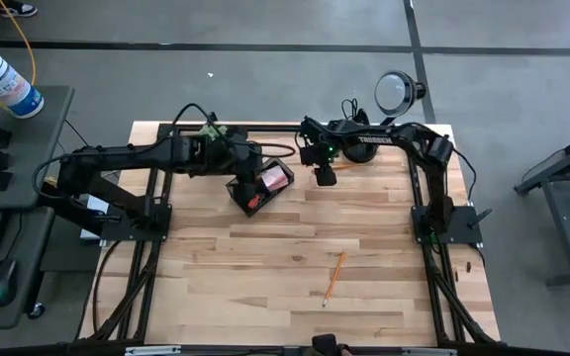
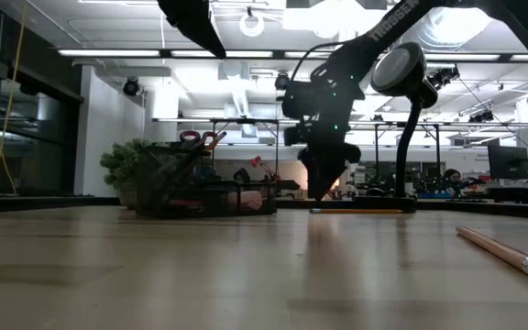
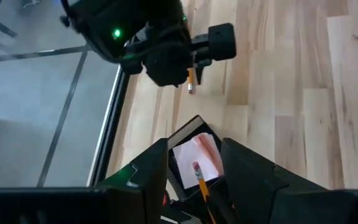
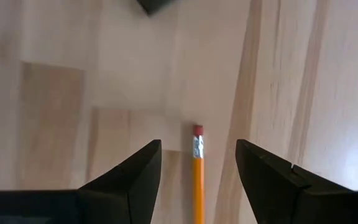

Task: Pick and place office supplies into organizer
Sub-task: Put the top orange pencil into the black desk organizer

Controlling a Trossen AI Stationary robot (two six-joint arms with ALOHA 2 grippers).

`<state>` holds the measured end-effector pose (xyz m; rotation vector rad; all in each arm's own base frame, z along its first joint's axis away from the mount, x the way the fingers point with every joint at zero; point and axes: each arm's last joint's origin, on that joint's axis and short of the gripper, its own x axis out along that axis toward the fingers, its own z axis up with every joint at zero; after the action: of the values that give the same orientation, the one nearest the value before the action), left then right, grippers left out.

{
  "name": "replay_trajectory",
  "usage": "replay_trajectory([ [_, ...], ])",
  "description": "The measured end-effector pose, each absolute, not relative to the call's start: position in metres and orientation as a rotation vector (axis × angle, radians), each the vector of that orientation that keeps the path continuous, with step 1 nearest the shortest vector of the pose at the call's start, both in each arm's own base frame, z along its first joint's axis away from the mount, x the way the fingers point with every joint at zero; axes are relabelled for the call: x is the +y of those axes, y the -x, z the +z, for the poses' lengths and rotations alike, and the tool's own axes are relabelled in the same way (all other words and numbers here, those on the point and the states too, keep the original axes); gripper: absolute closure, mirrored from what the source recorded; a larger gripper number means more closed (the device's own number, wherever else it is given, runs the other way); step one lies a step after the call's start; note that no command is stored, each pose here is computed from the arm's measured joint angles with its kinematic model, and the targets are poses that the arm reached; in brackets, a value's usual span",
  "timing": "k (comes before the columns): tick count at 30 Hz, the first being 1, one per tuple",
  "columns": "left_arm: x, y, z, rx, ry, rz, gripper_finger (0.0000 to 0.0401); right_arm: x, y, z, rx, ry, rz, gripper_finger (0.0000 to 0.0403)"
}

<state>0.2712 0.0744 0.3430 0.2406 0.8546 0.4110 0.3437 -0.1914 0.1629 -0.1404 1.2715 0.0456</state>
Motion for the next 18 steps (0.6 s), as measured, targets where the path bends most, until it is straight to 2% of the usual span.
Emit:
replay_trajectory([
  [14,0.074,-0.272,0.343,0.845,-0.213,0.419,0.0263,-0.192,-0.349,0.145,1.304,0.136,0.031,0.0205],
  [18,0.074,-0.272,0.343,0.844,-0.21,0.421,0.0263,-0.193,-0.349,0.145,1.299,0.139,0.029,0.0219],
])
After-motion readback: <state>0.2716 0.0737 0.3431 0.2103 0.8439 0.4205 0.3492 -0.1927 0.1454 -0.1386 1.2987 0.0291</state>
